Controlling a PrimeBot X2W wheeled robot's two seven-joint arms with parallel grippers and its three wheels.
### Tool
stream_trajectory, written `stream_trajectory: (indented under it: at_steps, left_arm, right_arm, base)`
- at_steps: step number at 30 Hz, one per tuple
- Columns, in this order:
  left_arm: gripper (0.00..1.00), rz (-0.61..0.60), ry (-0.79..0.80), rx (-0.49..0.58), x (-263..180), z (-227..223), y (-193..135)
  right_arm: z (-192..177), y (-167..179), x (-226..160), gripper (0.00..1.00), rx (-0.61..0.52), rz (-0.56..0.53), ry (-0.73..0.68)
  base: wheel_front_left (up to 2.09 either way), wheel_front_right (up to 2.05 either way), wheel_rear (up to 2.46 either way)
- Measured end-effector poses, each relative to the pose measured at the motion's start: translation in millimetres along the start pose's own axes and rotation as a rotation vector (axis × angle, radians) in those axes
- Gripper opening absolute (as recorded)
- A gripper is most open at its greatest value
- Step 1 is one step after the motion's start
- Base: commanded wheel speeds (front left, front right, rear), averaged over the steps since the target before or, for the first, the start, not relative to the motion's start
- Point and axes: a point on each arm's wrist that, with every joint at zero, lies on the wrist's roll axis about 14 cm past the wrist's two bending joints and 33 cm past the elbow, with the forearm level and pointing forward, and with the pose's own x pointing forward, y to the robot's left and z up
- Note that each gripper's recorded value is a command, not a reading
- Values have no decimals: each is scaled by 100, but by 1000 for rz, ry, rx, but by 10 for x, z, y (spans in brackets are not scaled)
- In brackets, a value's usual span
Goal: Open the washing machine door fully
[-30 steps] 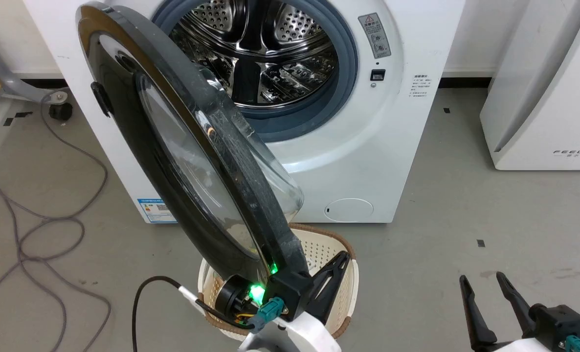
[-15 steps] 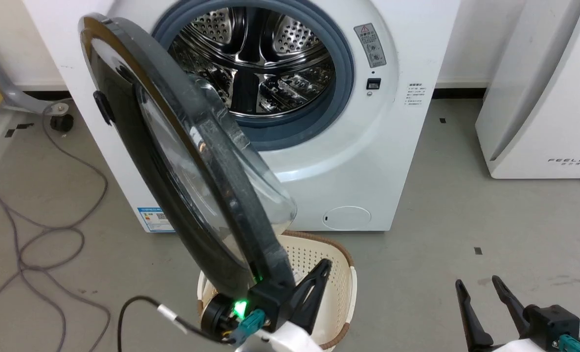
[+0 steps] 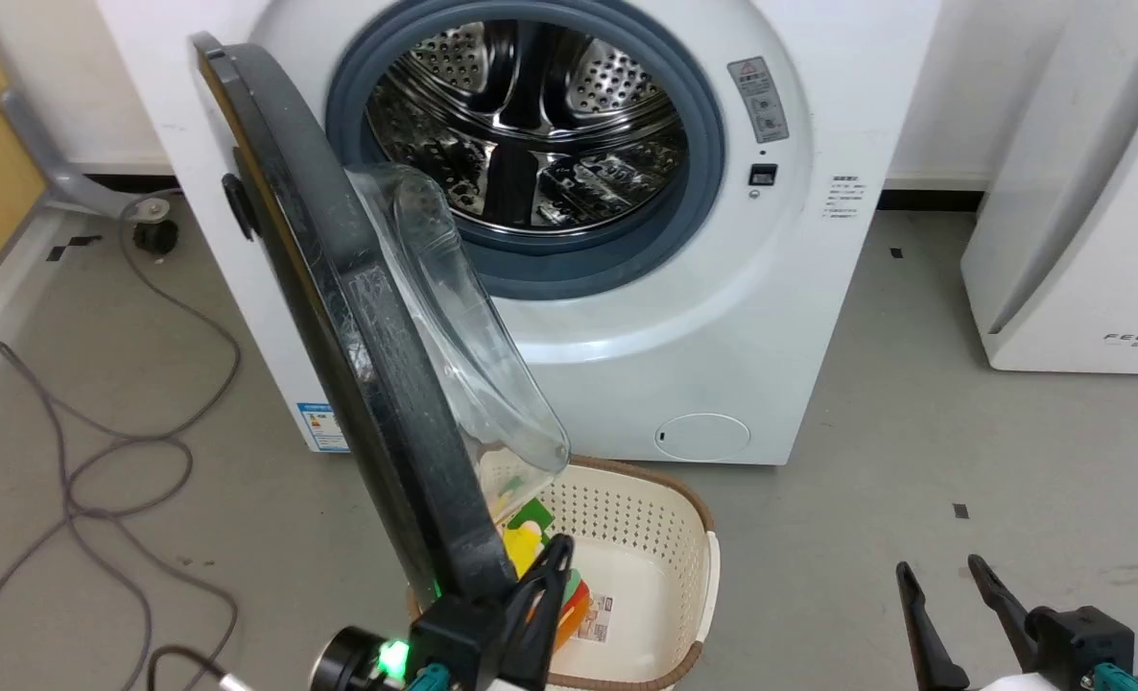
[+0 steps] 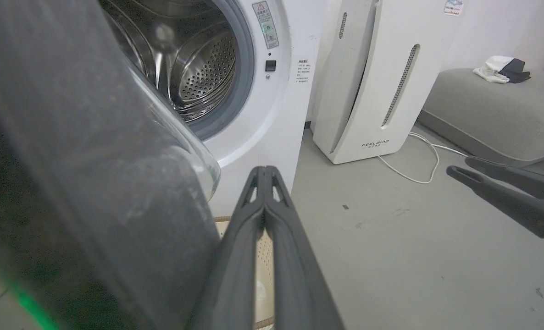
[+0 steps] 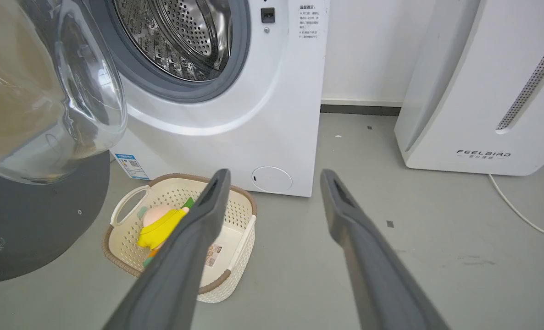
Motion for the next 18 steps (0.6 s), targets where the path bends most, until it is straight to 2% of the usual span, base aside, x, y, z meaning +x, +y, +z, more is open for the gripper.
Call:
stream_trajectory:
  at_steps: [11, 18]
  left_arm:
    - [0, 171, -40, -34, -267, 177, 329]
    - [0, 336, -51, -30, -509, 230, 718]
  right_arm:
    - [-58, 175, 133, 100, -7, 59, 30]
    - [-91, 327, 249, 100, -11, 109, 45]
  base:
    - [0, 0, 0]
    - [0, 0, 0]
